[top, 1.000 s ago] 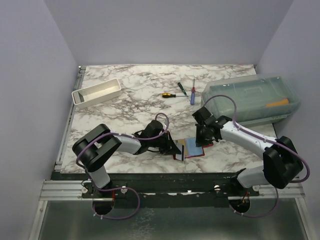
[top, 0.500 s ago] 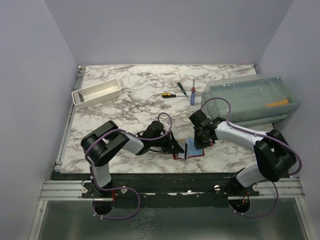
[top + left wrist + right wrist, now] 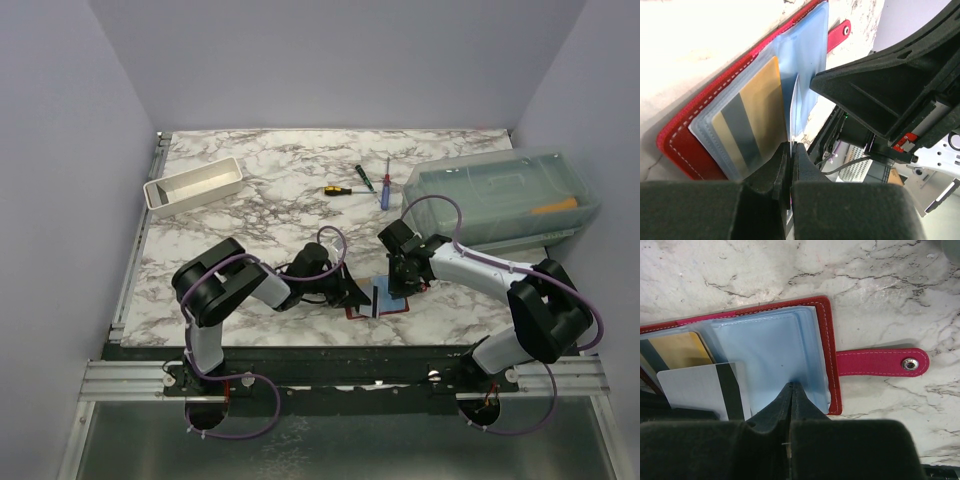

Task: Put the credit cards into the card holder
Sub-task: Insert the credit card into the card holder.

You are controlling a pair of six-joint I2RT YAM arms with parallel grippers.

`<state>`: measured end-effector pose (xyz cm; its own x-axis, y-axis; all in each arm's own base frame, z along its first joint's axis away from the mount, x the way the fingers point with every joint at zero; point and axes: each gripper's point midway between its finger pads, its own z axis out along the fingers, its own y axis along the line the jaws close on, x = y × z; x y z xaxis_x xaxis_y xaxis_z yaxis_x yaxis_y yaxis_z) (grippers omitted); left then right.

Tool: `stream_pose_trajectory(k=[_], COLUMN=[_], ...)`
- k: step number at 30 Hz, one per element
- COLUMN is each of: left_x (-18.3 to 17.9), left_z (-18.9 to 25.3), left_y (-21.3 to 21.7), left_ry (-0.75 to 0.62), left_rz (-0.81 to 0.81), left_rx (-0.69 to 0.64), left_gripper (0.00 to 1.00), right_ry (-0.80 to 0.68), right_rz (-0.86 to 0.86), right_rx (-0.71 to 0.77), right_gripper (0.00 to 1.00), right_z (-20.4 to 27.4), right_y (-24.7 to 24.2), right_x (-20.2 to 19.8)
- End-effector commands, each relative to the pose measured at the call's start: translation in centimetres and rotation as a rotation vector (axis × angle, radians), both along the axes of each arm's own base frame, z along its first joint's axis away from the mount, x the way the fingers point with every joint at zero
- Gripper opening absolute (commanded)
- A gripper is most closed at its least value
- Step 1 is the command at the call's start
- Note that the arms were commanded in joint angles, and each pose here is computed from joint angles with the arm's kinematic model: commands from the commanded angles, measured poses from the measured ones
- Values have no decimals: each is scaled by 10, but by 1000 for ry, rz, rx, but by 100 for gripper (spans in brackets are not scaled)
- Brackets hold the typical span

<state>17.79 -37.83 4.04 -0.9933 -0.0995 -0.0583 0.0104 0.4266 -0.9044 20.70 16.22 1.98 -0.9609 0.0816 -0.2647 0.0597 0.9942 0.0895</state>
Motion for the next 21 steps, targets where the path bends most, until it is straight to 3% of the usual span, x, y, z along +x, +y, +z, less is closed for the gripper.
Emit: stream_pose_trajectory(k=[1, 12, 21], left_x=[15, 36, 25], left_z=[-2, -5, -8], left_y=[-8, -6, -18], left_ry=[-33, -109, -81], left_rz=[51, 143, 133], left_rx=[-5, 15, -11], left_gripper=[0, 0, 0], right_ry=[12, 19, 12], right_rz=[-34, -29, -42], right_rx=[-52, -52, -35], right_gripper=[2, 2, 4], right_z=[-11, -13, -6], right_y=[-12, -13, -11], right_x=[-1, -5, -5])
